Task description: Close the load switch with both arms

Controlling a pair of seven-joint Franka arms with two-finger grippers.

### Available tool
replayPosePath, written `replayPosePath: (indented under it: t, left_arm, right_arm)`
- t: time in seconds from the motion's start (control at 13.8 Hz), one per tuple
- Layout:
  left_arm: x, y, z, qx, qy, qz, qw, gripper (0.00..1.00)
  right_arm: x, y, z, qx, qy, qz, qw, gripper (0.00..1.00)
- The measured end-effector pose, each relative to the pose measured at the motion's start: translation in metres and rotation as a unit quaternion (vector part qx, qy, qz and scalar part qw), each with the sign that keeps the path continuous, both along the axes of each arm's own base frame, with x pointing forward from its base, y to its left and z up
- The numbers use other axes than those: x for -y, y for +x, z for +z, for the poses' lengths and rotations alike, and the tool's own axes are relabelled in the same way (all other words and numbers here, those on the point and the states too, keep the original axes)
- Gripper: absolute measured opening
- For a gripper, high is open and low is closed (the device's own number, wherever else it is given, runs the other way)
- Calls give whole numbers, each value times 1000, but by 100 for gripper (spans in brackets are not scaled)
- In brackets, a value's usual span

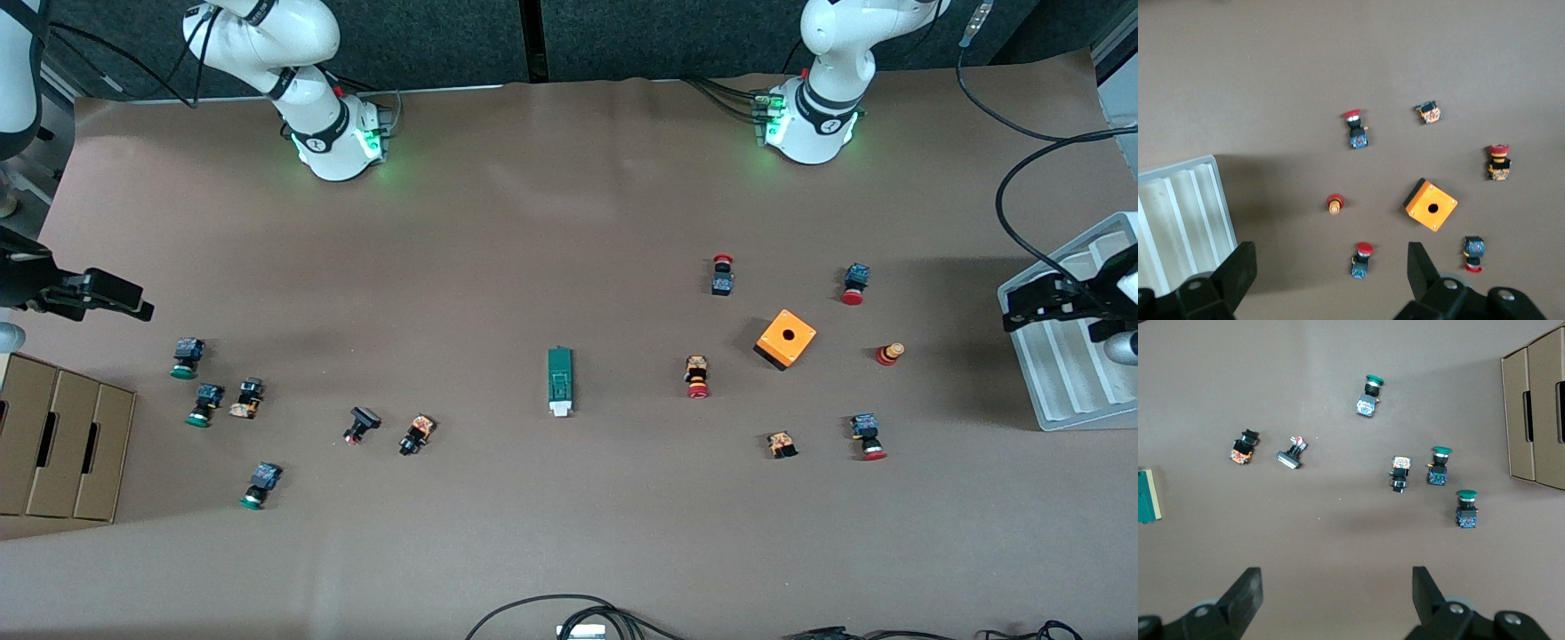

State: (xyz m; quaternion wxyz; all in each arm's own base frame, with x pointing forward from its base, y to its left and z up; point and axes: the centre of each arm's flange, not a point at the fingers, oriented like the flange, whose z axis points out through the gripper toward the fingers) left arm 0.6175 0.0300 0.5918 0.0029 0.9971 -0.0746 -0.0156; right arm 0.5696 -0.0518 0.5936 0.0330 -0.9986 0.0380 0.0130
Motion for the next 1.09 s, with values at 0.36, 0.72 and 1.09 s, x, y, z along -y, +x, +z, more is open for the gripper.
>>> replayPosePath:
  t: [0.36,0.72,1.09]
  left_arm:
    - [-23,-15,0,-11,-15,37,999,100]
    - [-13,-78,21,16,-15,36,999,100]
    - [17,-89,8,19,-6,5,1000,100]
  right_arm:
    - [-2,1,-4,-6,0,-6,1000,100]
    - [-12,5,-14,-15,0,-3,1000,100]
    - [-2,4,-8,9,-1,-15,1000,100]
